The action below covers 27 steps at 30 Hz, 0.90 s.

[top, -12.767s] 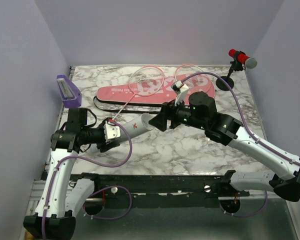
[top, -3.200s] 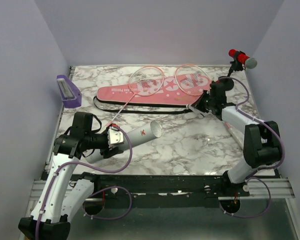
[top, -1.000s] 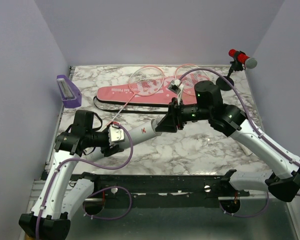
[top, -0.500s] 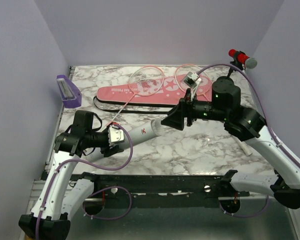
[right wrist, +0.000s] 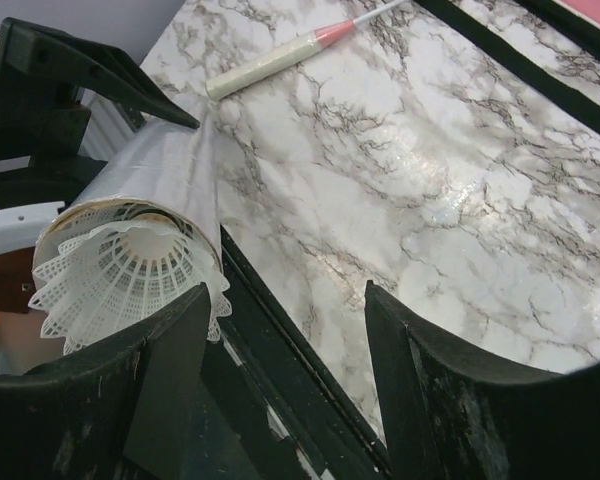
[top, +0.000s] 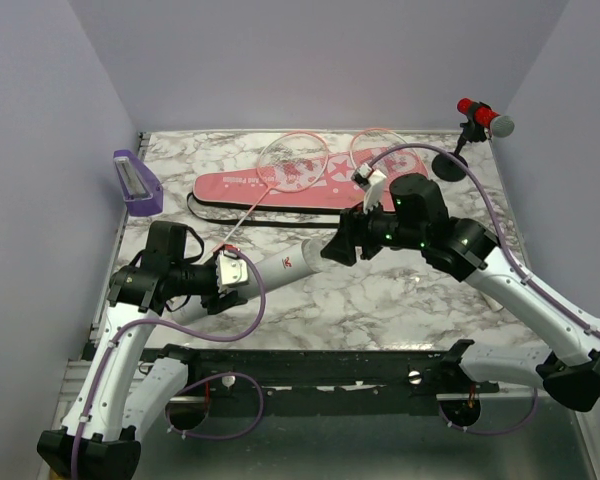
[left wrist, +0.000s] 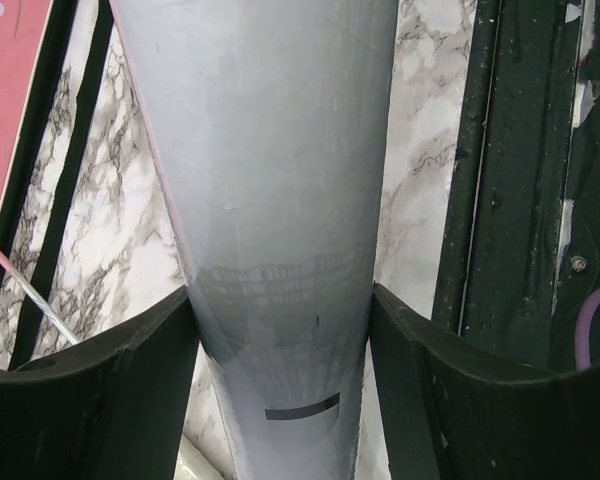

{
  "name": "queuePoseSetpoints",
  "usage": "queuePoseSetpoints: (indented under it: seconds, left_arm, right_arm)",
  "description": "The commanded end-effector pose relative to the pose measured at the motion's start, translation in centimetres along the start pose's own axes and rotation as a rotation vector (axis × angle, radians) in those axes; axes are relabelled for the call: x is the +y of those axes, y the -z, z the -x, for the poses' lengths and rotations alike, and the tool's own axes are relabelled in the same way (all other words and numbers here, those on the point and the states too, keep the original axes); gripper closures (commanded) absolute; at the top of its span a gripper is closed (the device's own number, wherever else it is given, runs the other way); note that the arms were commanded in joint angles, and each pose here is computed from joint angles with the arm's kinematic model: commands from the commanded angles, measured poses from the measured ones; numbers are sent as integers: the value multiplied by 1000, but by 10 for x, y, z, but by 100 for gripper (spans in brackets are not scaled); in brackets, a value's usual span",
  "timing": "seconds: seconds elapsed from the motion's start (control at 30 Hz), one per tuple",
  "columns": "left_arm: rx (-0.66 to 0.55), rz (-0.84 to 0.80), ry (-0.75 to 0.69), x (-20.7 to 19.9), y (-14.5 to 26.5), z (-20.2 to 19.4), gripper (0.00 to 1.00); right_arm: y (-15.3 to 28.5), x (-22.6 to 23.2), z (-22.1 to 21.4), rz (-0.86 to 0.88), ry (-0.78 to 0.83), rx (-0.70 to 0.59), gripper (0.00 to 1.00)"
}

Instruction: Pack up the badminton gear

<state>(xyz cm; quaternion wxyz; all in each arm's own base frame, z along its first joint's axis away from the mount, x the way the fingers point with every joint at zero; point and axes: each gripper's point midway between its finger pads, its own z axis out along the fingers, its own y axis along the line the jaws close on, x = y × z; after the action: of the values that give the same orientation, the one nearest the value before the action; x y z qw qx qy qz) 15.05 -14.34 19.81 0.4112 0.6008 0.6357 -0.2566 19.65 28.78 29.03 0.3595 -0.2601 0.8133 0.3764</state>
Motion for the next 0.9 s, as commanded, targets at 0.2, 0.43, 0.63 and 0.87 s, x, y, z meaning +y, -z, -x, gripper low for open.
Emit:
queuePoseSetpoints:
  seconds: [0.2,0.43,0.63,0.87]
  left_arm:
    - [-66,-12,-40,-2,6,23,30]
    - [-73,-13,-42,-3,7,25,30]
    - [-74,-17,-40,-2,4,23,30]
    - [-57,-12,-46,-1,4,19,30]
  right_arm:
    - [-33,1,-8,53,-62,32,30]
    - [-49,4,-9,84,-96,26,32]
    - [-54,15,-16,162,-152,5,31]
    - [-38,6,1,77,-162,-71,27]
